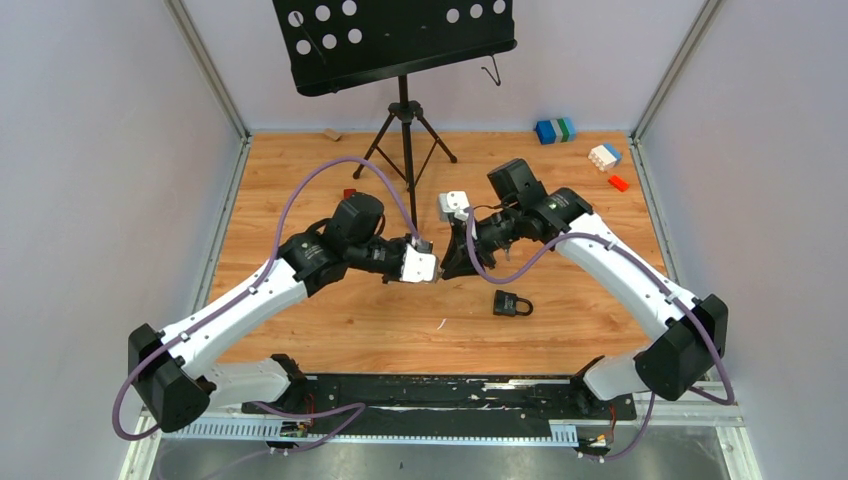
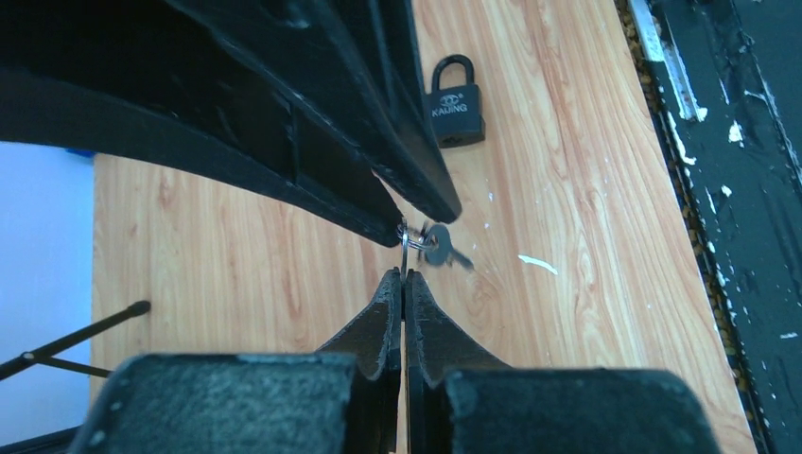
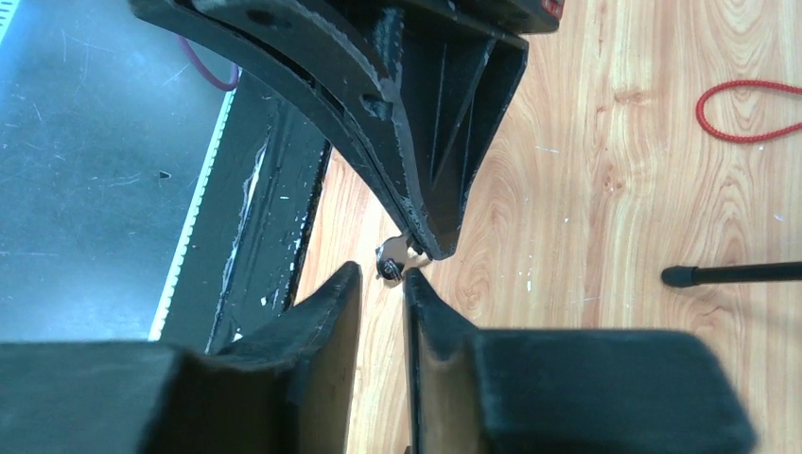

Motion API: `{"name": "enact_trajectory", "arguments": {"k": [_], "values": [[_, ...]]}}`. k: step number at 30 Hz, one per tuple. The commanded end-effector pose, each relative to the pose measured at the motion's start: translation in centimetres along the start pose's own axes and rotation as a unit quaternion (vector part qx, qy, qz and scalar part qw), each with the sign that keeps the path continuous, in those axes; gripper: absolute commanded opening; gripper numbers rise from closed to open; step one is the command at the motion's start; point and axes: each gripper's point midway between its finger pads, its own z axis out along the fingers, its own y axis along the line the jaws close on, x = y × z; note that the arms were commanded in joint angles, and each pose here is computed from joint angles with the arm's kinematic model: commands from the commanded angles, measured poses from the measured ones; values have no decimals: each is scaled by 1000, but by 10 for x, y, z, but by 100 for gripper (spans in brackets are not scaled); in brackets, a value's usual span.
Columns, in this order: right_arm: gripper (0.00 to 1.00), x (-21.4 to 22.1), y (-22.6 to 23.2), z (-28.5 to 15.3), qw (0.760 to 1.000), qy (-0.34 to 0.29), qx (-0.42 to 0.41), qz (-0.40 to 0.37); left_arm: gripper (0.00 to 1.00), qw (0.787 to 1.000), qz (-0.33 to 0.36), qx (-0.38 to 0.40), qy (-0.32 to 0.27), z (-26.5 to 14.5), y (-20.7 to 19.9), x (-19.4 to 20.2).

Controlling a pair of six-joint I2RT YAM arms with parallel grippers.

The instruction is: Unlock with the key

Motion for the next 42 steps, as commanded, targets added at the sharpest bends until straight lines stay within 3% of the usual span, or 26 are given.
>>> {"name": "enact_trajectory", "arguments": {"k": [1, 3, 6, 17, 26, 42], "values": [[34, -16, 4, -10, 999, -6, 22, -29, 0, 998, 10, -41, -37, -8, 18, -26], [47, -25, 3, -15, 999, -11, 37, -37, 0, 998, -4, -44, -37, -9, 18, -27], [50, -36, 0, -21, 997, -16, 54, -48, 0, 998, -27, -43, -37, -8, 15, -25], [35, -46, -14, -23, 994, -18, 99, -43, 0, 995, -89, -39, -22, -1, 10, -13], [30, -38, -26, -13, 993, -7, 118, -28, 0, 993, -114, -36, -16, 3, 10, -9], [30, -17, -20, 2, 996, 1, 88, -7, 0, 992, -116, -48, -20, 2, 13, -10]]}}
